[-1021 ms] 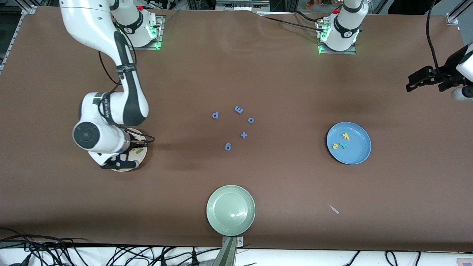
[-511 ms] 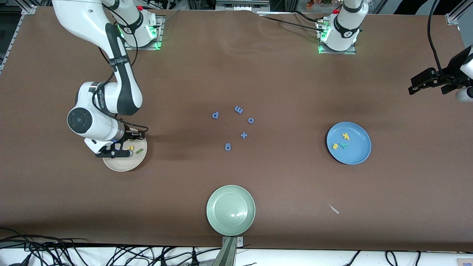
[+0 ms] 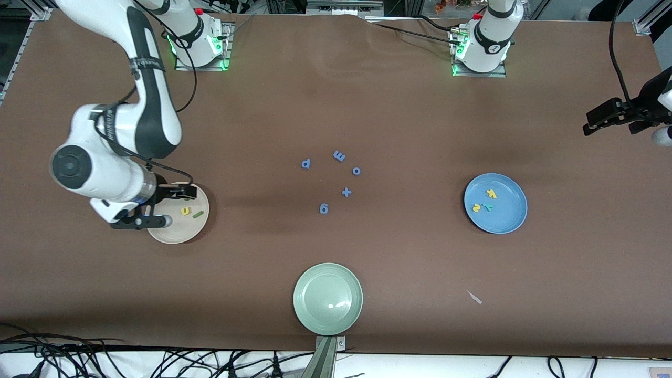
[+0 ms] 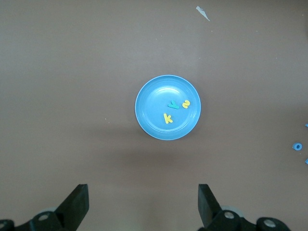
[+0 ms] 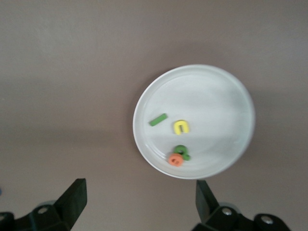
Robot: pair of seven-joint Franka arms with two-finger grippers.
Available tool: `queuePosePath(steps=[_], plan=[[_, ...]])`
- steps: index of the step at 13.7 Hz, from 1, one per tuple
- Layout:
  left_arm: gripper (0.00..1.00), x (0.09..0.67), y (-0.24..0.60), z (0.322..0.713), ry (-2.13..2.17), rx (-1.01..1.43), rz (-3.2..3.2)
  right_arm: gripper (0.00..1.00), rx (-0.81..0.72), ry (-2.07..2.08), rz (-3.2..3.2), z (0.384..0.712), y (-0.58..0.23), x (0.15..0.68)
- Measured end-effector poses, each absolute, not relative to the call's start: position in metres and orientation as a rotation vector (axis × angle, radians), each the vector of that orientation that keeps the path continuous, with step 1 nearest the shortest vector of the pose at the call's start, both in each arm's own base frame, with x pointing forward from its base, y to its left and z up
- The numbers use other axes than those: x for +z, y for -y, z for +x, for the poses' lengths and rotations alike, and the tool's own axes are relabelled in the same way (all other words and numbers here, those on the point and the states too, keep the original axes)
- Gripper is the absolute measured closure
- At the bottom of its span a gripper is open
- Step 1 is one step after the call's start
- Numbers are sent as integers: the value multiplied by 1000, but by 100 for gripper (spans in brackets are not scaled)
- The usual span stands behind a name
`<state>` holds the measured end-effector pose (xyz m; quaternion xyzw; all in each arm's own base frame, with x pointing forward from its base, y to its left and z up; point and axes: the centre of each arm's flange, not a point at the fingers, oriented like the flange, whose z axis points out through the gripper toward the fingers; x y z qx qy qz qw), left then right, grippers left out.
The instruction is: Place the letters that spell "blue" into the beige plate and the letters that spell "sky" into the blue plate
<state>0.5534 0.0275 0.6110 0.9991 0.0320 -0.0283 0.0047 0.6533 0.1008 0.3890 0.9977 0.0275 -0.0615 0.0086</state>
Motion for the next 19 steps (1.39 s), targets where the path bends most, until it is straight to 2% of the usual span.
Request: queuePosePath(steps=[3,8,16,19], plan=[[0,611,-28,554,-103,-83,3129,0,-158,-96,3076,661,-93,453],[0,611,-28,555,-102,-72,3130,0,-142,-85,3054,661,-84,503],[0,611,-28,555,-102,-72,3130,0,-114,-173,3036,660,-92,518],[0,611,-28,555,-100,-71,3130,0,-101,-221,3054,652,-89,542]])
